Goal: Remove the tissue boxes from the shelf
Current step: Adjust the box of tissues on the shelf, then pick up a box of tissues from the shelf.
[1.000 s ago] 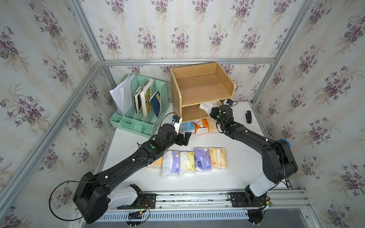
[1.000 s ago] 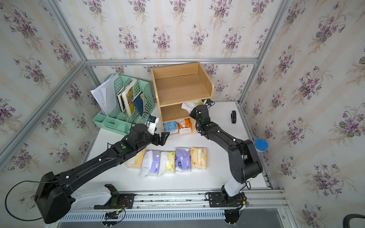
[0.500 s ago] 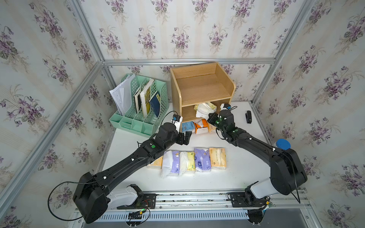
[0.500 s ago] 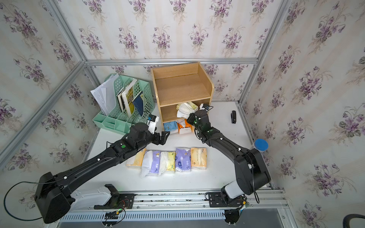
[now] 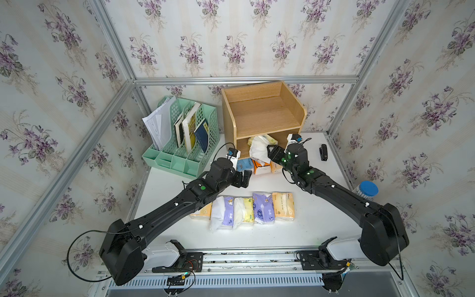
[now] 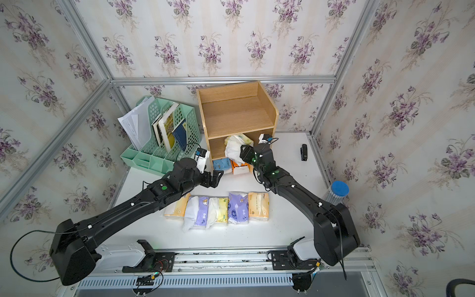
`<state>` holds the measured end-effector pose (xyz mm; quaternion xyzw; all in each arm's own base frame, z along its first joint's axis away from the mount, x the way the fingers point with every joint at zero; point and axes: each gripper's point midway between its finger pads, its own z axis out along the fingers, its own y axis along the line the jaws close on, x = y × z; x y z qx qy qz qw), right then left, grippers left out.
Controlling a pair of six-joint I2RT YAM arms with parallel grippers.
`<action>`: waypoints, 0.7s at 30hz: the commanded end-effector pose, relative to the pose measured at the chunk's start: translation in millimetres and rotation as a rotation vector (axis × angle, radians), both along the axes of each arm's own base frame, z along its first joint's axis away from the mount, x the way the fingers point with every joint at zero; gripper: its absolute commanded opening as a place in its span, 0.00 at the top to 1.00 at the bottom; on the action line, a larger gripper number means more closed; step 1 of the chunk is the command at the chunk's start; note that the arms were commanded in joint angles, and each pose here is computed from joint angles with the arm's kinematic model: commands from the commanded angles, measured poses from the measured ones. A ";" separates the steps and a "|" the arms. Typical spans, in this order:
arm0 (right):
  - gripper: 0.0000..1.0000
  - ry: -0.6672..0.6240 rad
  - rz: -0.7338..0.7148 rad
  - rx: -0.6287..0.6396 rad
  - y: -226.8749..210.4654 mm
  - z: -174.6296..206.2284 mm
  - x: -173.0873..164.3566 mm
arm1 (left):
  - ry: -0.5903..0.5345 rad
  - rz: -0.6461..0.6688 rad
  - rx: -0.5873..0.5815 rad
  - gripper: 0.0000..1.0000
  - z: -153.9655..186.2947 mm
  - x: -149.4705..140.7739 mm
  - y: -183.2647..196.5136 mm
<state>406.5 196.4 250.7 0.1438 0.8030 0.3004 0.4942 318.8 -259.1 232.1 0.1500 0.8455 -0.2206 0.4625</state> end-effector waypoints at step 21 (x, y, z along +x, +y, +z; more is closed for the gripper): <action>0.28 -0.007 0.094 0.044 1.2 -12.3 34.9 | -0.041 0.046 -0.001 0.01 13.4 17.0 -2.7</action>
